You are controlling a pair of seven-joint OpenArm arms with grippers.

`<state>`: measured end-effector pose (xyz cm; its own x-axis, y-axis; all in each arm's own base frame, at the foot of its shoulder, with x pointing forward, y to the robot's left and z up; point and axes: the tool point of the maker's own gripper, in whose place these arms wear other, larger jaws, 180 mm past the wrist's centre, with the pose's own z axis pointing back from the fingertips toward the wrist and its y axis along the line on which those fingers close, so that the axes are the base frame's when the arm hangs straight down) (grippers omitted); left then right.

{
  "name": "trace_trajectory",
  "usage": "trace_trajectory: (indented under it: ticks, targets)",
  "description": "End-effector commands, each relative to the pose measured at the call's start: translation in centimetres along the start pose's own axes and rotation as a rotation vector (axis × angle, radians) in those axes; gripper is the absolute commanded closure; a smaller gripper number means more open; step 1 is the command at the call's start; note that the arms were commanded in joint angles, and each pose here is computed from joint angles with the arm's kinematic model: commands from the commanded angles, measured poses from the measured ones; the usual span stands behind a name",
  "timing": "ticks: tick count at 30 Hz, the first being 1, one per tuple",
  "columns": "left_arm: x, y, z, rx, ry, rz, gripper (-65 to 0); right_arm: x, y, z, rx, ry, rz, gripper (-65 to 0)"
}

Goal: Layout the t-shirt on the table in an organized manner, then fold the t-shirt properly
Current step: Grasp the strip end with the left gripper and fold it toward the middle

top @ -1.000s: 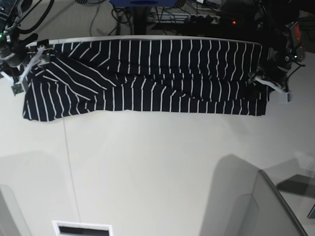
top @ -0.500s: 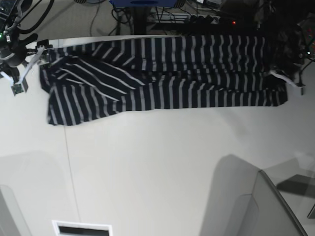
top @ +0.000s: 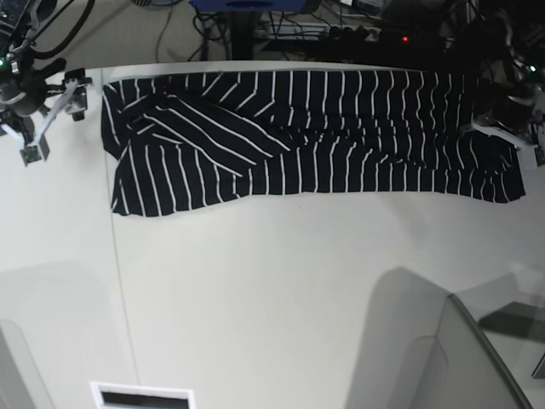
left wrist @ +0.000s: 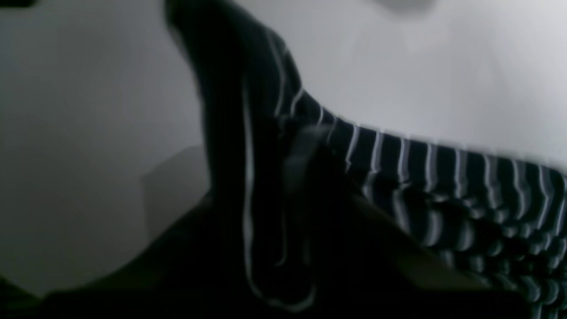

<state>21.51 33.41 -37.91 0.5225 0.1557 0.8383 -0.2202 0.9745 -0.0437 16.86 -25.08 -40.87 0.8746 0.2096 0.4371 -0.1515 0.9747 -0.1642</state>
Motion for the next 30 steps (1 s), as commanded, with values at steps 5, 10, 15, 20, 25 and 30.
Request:
trace_trajectory:
  ticks: [5,10,15,20,25,30]
  targets:
    - [-0.3,-4.6,0.4,-0.031,-0.016,0.035,0.0,0.9,-0.5,0.3,-0.013,-0.03,0.011,-52.8]
    - [-2.2,-9.2,-0.3,-0.11,0.036,0.047,0.0,0.9,-0.5,0.3,-0.013,-0.03,0.011,-52.8]
    - [-3.6,-14.1,-0.7,-0.193,0.08,0.049,0.0,0.9,-0.5,0.3,-0.013,-0.03,0.011,-52.8]
    - [-4.2,-18.5,-0.6,-0.296,0.1,0.034,0.0,0.9,-0.5,0.3,-0.013,-0.03,0.011,-52.8]
    - [-4.6,-21.7,-0.9,-0.373,0.115,0.021,0.0,1.0,-0.5,0.3,-0.013,-0.032,0.011,-52.8]
    - [-5.2,-23.4,-1.5,-0.382,0.137,0.029,0.0,0.9,-0.5,0.3,-0.013,-0.031,0.012,-52.8]
